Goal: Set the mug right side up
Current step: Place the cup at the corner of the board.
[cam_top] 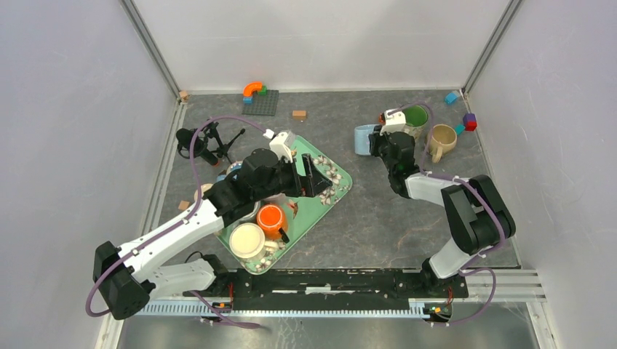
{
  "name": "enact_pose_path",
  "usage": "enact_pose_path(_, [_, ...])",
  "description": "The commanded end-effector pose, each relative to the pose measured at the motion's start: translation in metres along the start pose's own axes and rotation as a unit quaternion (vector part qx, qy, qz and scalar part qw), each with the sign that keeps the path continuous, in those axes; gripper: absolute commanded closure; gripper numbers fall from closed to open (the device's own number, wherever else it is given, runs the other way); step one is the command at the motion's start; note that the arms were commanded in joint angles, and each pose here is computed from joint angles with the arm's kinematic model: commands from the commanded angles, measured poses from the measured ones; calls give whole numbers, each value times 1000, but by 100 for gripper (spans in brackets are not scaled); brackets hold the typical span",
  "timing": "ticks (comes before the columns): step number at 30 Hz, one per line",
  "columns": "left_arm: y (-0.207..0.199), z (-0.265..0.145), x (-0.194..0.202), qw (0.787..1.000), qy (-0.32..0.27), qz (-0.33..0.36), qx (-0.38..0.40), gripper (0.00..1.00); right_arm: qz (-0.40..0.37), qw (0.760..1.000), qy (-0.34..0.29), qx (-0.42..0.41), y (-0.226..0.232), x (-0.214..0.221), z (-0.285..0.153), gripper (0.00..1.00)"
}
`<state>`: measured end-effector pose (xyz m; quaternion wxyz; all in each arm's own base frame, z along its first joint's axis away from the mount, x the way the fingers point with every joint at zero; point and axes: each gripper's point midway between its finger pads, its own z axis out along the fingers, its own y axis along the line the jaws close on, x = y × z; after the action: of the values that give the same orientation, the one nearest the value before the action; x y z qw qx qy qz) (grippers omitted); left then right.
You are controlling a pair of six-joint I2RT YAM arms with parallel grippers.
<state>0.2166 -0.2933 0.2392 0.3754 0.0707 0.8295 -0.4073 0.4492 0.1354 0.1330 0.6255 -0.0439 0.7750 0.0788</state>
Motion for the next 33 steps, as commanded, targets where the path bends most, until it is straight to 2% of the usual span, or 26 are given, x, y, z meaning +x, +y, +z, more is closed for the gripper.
enact_pose_path(1, [-1,-5,-5,1000,-11,22,4,0,13,996,-92,0,1,-46,-1,100])
enact_pose_path(6, [0,-7,-8,1000,-19,23,1,0,25,997,-76,-4,1,-32,-9,100])
enact_pose_path(17, [1,0,-9,1000,-25,19,-1,0,41,999,-23,-27,7,5,-29,75])
enact_pose_path(33, [2,13,-8,1000,-24,12,1,0,65,997,39,-28,9,44,-35,60])
